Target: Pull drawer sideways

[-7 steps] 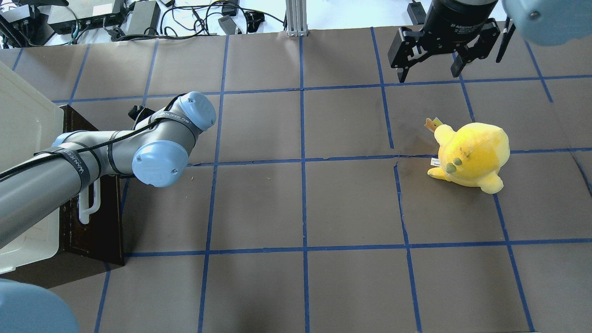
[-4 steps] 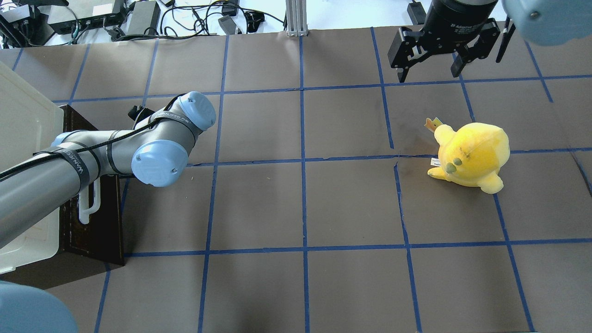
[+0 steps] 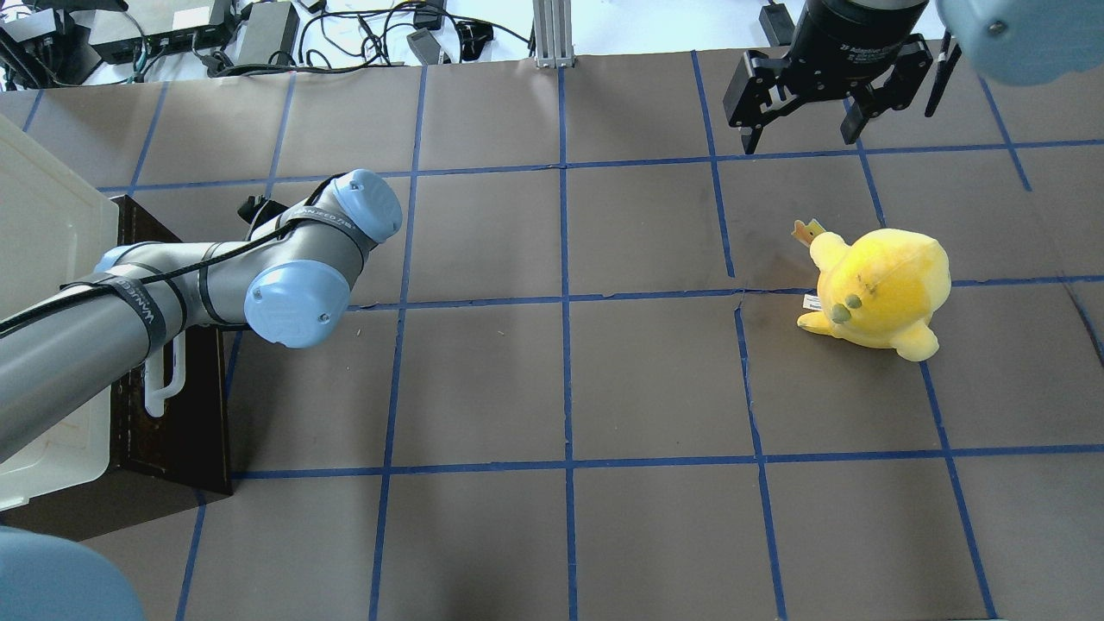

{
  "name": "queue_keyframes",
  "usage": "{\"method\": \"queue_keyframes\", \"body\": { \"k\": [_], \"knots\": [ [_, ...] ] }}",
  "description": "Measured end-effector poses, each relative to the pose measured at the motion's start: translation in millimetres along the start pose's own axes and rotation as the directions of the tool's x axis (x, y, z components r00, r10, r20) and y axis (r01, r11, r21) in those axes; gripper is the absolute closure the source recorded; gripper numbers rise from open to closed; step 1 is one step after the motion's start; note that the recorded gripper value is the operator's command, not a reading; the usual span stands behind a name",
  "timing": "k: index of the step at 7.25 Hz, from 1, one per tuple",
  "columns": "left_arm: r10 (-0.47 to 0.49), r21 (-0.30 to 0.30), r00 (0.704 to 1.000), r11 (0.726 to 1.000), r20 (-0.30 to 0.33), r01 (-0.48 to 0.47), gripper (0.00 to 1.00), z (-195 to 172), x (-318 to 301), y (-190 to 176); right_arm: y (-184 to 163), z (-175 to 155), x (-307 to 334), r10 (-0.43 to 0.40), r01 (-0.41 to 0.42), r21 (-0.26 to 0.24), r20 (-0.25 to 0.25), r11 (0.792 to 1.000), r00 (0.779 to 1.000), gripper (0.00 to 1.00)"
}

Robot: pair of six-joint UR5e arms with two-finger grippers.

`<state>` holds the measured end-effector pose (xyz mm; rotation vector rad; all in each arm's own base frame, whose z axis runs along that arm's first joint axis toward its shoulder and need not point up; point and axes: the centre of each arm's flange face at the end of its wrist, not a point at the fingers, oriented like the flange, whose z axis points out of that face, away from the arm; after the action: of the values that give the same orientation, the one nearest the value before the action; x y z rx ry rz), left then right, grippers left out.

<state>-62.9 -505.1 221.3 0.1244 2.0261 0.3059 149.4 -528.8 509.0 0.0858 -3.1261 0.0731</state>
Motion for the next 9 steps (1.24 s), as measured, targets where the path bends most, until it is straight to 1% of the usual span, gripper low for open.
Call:
{"method": "queue_keyframes", "body": {
  "k": [2,4,7,9],
  "knots": [
    [0.005,0.008,1.000,1.000,0.001,-0.005,0.76,-4,5,-2,0,0,0,0.000,0.000,0.000,0.000,1.000,1.000,0.00],
    [0.009,0.031,1.000,0.999,0.006,-0.009,0.76,-16,9,-1,0,0,0,0.000,0.000,0.000,0.000,1.000,1.000,0.00],
    [0.019,0.090,1.000,0.996,0.004,-0.019,0.76,-47,18,5,0,0,0,0.000,0.000,0.000,0.000,1.000,1.000,0.00],
    [0.030,0.106,1.000,0.994,0.007,-0.031,0.76,-57,22,8,0,0,0,0.000,0.000,0.000,0.000,1.000,1.000,0.00]
  ]
}}
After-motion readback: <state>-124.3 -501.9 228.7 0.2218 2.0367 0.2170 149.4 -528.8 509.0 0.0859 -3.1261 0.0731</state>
